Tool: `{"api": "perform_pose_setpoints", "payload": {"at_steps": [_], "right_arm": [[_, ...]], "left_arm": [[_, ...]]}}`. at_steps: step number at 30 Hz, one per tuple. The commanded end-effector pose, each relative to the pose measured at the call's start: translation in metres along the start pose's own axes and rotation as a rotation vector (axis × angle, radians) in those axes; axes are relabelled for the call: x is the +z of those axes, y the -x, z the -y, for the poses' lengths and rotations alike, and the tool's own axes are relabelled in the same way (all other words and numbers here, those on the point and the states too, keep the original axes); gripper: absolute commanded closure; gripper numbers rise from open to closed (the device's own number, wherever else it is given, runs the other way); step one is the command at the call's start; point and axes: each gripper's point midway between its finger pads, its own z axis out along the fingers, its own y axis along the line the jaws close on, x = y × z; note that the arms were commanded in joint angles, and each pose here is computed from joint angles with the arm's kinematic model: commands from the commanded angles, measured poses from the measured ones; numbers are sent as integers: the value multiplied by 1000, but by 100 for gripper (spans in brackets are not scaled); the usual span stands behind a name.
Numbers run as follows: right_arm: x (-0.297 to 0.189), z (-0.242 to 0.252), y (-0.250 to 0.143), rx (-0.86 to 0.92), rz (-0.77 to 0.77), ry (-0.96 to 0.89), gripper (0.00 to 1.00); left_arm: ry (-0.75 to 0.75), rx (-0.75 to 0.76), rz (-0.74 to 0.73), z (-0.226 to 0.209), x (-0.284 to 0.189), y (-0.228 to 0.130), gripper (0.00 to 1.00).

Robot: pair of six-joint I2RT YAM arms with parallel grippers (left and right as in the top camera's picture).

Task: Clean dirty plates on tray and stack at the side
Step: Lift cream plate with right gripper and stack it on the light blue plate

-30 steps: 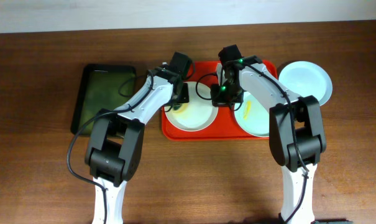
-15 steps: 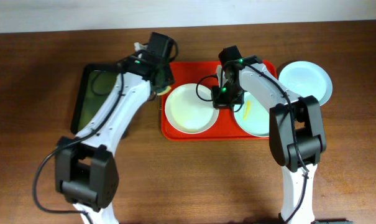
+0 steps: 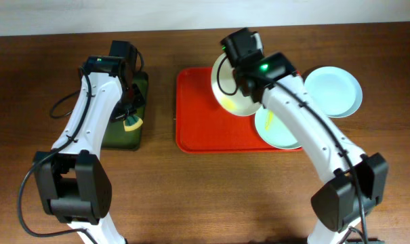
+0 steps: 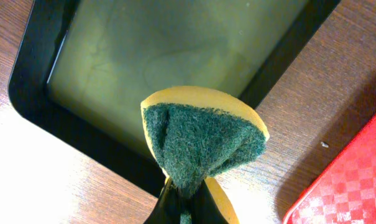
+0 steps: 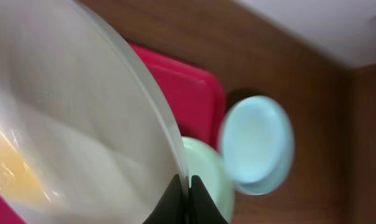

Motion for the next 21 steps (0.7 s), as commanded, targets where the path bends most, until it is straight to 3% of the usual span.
{"api": "perform_pose_setpoints", "payload": {"at_steps": [1, 6, 14, 16, 19, 21], "right_arm": [[-50, 39, 20, -223, 78, -379, 96], [-93, 48, 32, -278, 126, -621, 96], [-95, 52, 32, -271, 124, -648, 96], [-85, 36, 34, -218, 157, -530, 96], [-32, -31, 22, -114, 128, -6, 96], [-7, -24, 15, -3, 76, 97, 96]], "left_arm": [[17, 8, 17, -5, -4, 2, 100], [14, 7, 14, -5, -3, 2, 100], [23, 10, 6, -6, -3, 0, 100], [22, 9, 7, -6, -3, 0, 100], [23, 10, 7, -6, -3, 0, 100], [23, 11, 6, -7, -3, 0, 100]]}}
